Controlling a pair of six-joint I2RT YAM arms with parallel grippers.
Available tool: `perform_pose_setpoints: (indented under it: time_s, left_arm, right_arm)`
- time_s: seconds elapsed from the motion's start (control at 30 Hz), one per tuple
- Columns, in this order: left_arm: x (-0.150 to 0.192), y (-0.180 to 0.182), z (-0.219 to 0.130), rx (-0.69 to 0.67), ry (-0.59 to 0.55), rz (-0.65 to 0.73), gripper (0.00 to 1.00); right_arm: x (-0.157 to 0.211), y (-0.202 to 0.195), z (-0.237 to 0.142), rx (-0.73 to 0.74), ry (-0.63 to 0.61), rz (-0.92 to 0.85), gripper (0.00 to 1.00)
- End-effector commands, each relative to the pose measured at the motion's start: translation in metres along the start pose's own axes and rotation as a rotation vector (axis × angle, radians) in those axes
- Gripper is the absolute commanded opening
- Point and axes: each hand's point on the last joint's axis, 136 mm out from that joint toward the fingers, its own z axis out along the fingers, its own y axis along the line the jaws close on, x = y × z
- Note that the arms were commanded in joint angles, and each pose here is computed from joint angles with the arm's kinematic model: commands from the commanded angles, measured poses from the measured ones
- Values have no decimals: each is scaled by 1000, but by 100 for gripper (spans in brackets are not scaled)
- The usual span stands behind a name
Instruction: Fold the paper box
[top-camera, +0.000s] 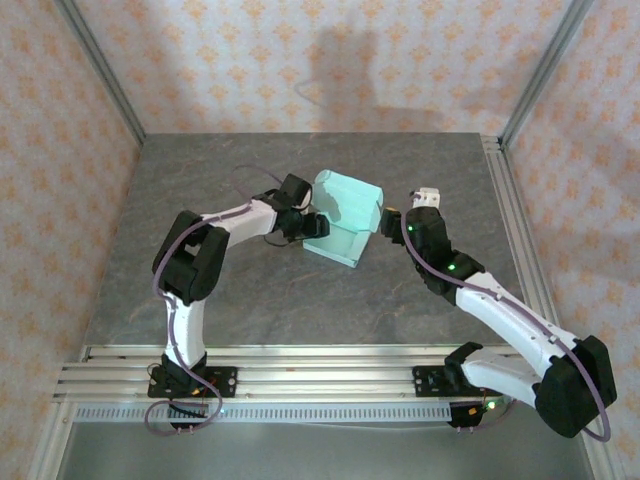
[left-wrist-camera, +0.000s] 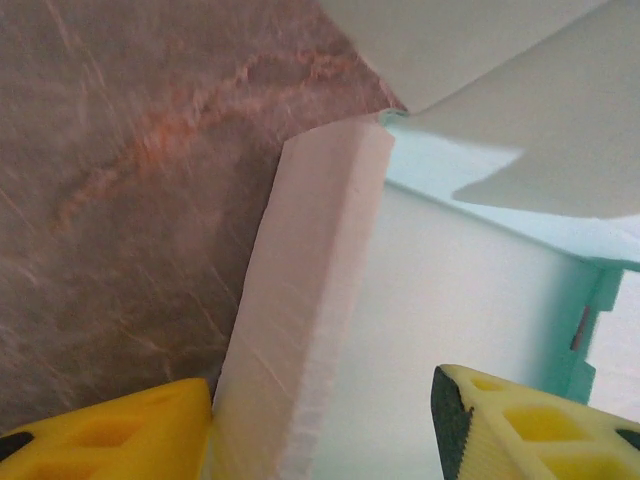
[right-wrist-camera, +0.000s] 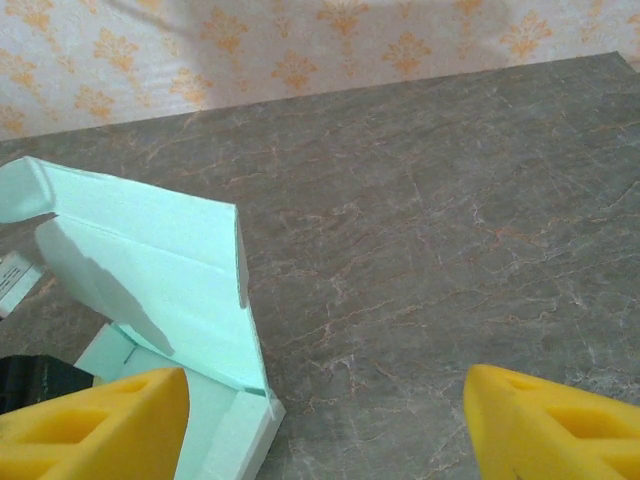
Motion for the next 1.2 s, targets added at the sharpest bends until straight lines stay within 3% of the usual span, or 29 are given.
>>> perform_pose_setpoints:
  time_s: [0.0,0.27,0.4,0.77,1.17]
  left_arm:
    - [-5,-37,-17,139,-63,-65,61]
    - [4,-59,-47,157,-110,-29,61]
    - [7,-73,-50,270,-144,-105,61]
    - [12,-5,-98,34,-288,-74,62]
    - [15,15,-102,-28,-277,-60,64]
  right_arm:
    - [-8,-3,0,26,0,10,72]
    - [4,2,8,11,49,2,72]
    - [20,10,19,-14,129,-37,66]
    - [80,11,65,83,375,-31,40]
    - [119,19,98,74,487,37,29]
